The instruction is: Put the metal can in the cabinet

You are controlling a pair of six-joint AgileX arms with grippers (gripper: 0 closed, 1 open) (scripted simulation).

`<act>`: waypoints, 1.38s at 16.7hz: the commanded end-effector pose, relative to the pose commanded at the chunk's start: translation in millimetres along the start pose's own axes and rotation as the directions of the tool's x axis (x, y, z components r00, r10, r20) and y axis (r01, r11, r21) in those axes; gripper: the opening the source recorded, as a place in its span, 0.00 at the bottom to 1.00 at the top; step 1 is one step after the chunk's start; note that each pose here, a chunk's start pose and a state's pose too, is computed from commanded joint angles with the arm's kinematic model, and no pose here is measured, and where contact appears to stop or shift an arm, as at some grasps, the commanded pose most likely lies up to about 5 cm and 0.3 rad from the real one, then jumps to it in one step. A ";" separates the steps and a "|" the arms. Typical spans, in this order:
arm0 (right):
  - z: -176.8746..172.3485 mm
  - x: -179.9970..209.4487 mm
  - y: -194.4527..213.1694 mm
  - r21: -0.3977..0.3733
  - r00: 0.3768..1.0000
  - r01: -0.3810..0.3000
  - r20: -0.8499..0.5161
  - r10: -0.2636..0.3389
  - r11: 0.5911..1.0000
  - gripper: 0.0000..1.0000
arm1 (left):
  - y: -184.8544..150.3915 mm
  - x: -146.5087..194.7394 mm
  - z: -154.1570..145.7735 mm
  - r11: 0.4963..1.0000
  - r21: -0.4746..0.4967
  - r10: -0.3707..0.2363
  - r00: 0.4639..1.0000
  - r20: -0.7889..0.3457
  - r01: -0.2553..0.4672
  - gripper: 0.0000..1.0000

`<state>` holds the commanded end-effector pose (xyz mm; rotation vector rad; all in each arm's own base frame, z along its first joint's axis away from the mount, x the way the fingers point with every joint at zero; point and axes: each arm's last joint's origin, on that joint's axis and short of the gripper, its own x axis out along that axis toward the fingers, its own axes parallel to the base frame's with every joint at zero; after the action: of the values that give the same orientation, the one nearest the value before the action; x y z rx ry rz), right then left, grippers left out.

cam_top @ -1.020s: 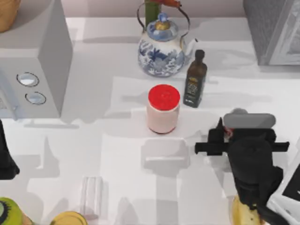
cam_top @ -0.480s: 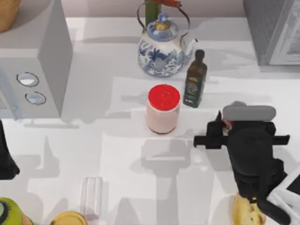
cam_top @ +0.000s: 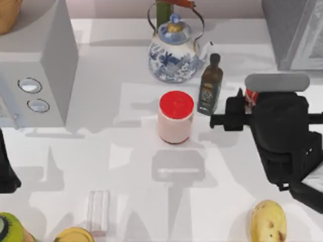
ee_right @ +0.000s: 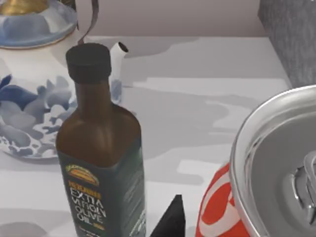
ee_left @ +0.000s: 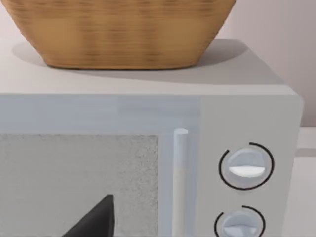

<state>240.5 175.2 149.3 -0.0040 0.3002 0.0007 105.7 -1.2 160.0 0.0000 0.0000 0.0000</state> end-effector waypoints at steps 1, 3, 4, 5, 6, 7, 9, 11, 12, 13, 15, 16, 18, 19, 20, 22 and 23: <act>10.1 -5.0 -1.7 -0.002 1.000 0.001 -0.003 -0.001 1.000 0.00 | 0.0 0.0 0.0 1.000 0.000 0.000 1.000 0.000 0.000 1.00; 27.7 -14.5 -5.8 0.000 1.000 0.005 -0.001 -0.005 1.000 0.00 | 0.0 0.0 0.0 1.000 0.000 0.000 1.000 0.000 0.000 1.00; 34.3 -18.2 -7.8 0.002 1.000 0.007 0.002 -0.007 1.000 0.00 | 0.0 0.0 0.0 1.000 0.000 0.000 1.000 0.000 0.000 1.00; 39.0 -20.9 -9.3 0.004 1.000 0.010 0.004 -0.010 1.000 0.00 | 0.0 0.0 0.0 1.000 0.000 0.000 1.000 0.000 0.000 1.00; 41.8 -22.5 -10.2 0.006 1.000 0.011 0.006 -0.011 1.000 0.00 | 0.0 0.0 0.0 1.000 0.000 0.000 1.000 0.000 0.000 1.00; 42.6 -22.9 -10.5 0.006 1.000 0.012 0.006 -0.012 1.000 0.00 | 0.0 0.0 0.0 1.000 0.000 0.000 1.000 0.000 0.000 1.00; 42.6 -22.9 -10.5 0.006 1.000 0.012 0.006 -0.012 1.000 0.00 | 0.0 0.0 0.0 1.000 0.000 0.000 1.000 0.000 0.000 1.00; 41.0 -22.7 -10.3 0.005 1.000 0.011 0.003 -0.011 1.000 0.00 | 0.0 0.0 0.0 1.000 0.000 0.000 1.000 0.000 0.000 1.00; 40.8 -23.2 -12.5 0.003 1.000 0.012 0.001 -0.012 1.000 0.00 | 0.0 0.0 0.0 1.000 0.000 0.000 1.000 0.000 0.000 1.00; 40.6 -24.5 -16.9 0.000 1.000 0.014 -0.003 -0.014 1.000 0.00 | 0.0 0.0 0.0 1.000 0.000 0.000 1.000 0.000 0.000 1.00; 39.0 -28.6 -30.8 -0.009 1.000 0.019 -0.017 -0.019 1.000 0.00 | 0.0 0.0 0.0 1.000 0.000 0.000 1.000 0.000 0.000 1.00; 37.9 -31.7 -39.8 -0.013 0.999 0.022 -0.025 -0.023 1.000 0.00 | 0.0 0.0 0.0 1.000 0.000 0.000 1.000 0.000 0.000 1.00; 36.6 -41.1 -60.9 -0.011 0.999 0.026 -0.031 -0.026 1.000 0.00 | 0.0 0.0 0.0 1.000 0.000 0.000 1.000 0.000 0.000 1.00; 35.5 -47.0 -72.3 -0.007 0.999 0.027 -0.031 -0.027 1.000 0.00 | 0.0 0.0 0.0 1.000 0.000 0.000 1.000 0.000 0.000 1.00; 33.6 -53.3 -83.9 -0.002 0.999 0.028 -0.030 -0.028 1.000 0.00 | 0.0 0.0 0.0 1.000 0.000 0.000 1.000 0.000 0.000 1.00; 27.1 -66.7 -106.6 0.011 0.999 0.031 -0.024 -0.031 0.999 0.00 | 0.0 0.0 0.0 1.000 0.000 0.000 1.000 0.000 0.000 1.00; 23.5 -74.3 -117.5 0.020 0.999 0.032 -0.013 -0.032 0.999 0.00 | 0.0 0.0 0.0 1.000 0.000 0.000 1.000 0.000 0.000 1.00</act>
<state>176.5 57.8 194.1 0.0113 0.3125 -0.0341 105.7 -1.2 160.0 0.0000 0.0000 0.0000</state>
